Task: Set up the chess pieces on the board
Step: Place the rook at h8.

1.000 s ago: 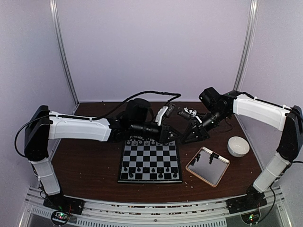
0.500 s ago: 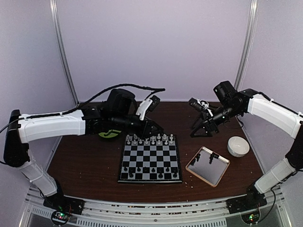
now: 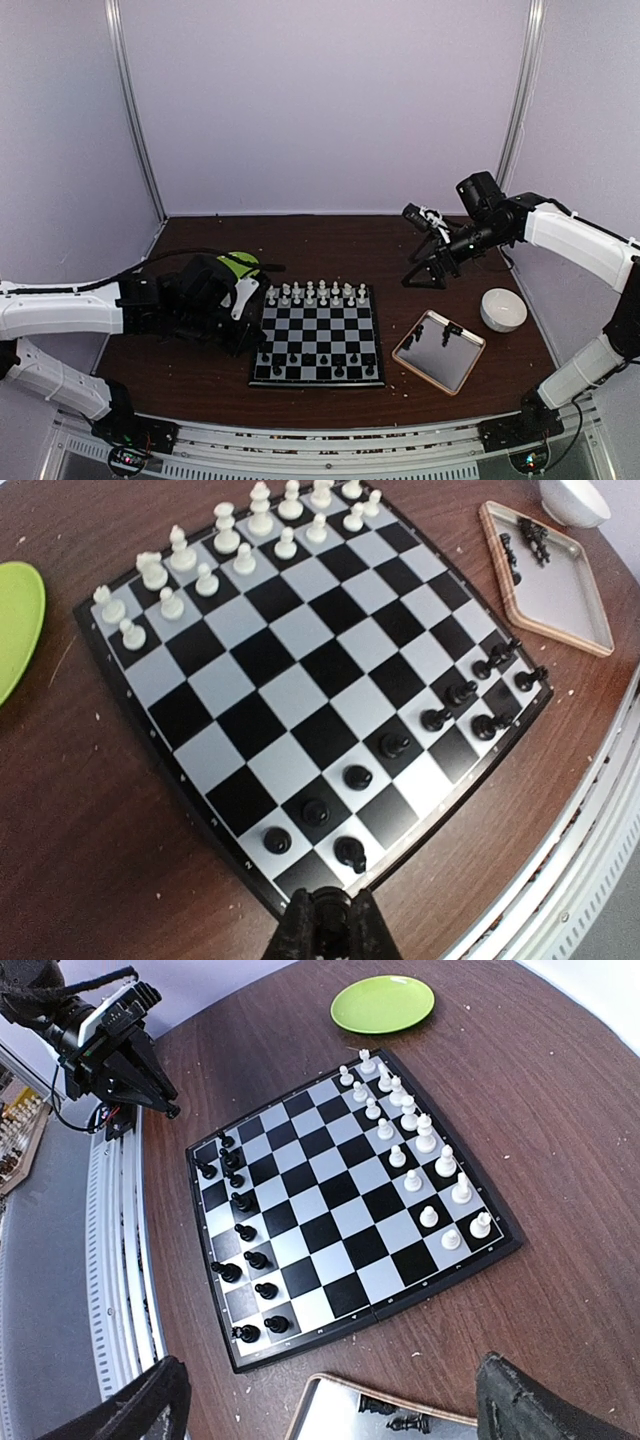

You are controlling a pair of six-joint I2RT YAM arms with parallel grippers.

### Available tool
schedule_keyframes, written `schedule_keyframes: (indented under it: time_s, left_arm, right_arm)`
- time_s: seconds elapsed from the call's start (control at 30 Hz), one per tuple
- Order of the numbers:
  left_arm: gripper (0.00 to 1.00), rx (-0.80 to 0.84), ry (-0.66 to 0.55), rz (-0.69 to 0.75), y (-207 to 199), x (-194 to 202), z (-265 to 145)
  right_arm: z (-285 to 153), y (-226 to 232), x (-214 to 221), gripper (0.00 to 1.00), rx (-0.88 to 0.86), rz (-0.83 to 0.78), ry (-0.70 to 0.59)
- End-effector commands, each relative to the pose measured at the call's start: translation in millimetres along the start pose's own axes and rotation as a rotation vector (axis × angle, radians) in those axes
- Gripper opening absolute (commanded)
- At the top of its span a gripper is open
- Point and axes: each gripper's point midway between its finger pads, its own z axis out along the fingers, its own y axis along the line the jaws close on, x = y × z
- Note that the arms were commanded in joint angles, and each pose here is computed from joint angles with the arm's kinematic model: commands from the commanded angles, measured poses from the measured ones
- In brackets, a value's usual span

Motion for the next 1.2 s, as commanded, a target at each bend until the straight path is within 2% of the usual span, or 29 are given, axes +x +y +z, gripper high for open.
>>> schedule_keyframes:
  time_s: [0.0, 0.23, 0.5, 1.17]
  left_arm:
    - [0.05, -0.070, 0.021, -0.063, 14.4, 22.5, 5.7]
    - [0.04, -0.068, 0.073, -0.065, 11.0, 41.6, 25.7]
    - [0.04, -0.024, 0.063, -0.120, 6.3, 50.9, 46.6]
    - [0.05, -0.054, 0.076, -0.109, 11.4, 54.7, 56.7]
  right_arm:
    - [5.6, -10.1, 9.8, 1.00, 0.034, 0.015, 0.023]
    - [6.0, -10.6, 13.6, 1.00, 0.038, 0.011, 0.035]
    - [7.0, -9.9, 16.2, 1.00, 0.032, 0.014, 0.044]
    - [9.6, -10.2, 20.8, 1.00, 0.020, 0.015, 0.061]
